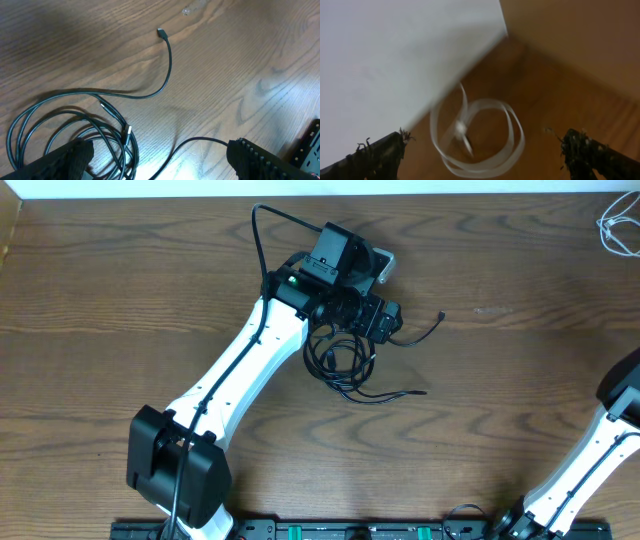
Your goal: Untangle cables
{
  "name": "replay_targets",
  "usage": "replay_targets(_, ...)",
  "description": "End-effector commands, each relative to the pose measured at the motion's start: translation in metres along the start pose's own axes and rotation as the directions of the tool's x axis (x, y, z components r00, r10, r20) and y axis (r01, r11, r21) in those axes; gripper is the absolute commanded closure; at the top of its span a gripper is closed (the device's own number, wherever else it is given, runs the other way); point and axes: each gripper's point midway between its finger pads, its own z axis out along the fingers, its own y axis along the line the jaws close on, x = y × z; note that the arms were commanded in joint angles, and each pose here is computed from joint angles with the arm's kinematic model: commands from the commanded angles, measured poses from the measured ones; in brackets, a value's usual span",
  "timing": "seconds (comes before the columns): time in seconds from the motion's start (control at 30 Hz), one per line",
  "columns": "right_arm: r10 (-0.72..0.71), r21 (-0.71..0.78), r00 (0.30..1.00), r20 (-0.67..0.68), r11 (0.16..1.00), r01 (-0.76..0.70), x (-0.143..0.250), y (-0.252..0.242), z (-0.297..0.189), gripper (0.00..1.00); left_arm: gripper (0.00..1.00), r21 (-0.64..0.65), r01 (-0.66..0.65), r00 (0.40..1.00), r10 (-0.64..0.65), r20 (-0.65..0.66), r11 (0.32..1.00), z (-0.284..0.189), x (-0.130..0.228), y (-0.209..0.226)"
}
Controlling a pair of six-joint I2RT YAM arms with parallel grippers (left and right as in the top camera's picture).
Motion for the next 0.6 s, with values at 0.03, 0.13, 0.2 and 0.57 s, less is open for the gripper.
replay_targets(0.03, -0.027, 0.023, 1.0, -0.001, 0.999, 0.027, -0.01, -0.005, -0.015, 0.01, 0.09, -0.01, 0.003, 1.0, -0.003, -0.003, 1.0, -0.001, 0.002, 0.002)
replay_targets(0.13, -0.025, 0.016, 0.999, -0.031, 1.0, 0.026, -0.009, -0.003, -0.028, 0.01, 0.08, -0.01, 0.0, 1.0, 0.0, -0.003, 1.0, -0.001, 0.002, 0.002)
replay_targets(0.2, -0.05, -0.033, 0.997, -0.057, 0.998, 0.048, -0.01, 0.008, -0.042, 0.01, 0.08, -0.03, -0.027, 1.0, 0.027, -0.001, 0.999, -0.001, 0.001, 0.005)
replay_targets(0.57, -0.186, -0.443, 0.941, -0.283, 0.896, 0.044, 0.02, 0.096, -0.169, 0.01, 0.08, -0.283, 0.074, 0.992, -0.043, 0.115, 0.956, -0.06, -0.014, 0.038)
